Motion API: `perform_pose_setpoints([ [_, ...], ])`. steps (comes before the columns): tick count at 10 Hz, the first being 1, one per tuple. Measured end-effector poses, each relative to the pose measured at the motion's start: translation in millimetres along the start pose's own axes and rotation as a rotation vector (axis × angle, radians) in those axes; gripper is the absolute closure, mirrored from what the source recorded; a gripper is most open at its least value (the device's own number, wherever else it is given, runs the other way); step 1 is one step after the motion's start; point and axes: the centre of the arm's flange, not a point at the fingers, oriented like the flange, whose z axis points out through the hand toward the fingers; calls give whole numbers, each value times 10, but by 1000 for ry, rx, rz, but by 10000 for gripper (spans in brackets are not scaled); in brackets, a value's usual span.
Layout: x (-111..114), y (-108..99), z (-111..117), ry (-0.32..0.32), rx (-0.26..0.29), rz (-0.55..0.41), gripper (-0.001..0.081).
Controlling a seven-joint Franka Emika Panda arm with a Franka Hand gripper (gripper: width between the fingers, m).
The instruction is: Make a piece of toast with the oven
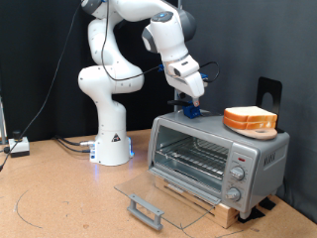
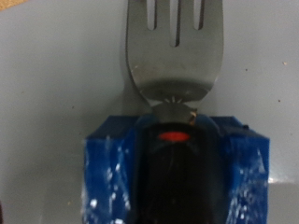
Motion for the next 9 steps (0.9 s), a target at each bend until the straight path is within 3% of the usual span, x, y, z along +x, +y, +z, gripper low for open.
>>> perform_pose_setpoints([
  [9,23,-7,227,-33,-28,14,-1],
])
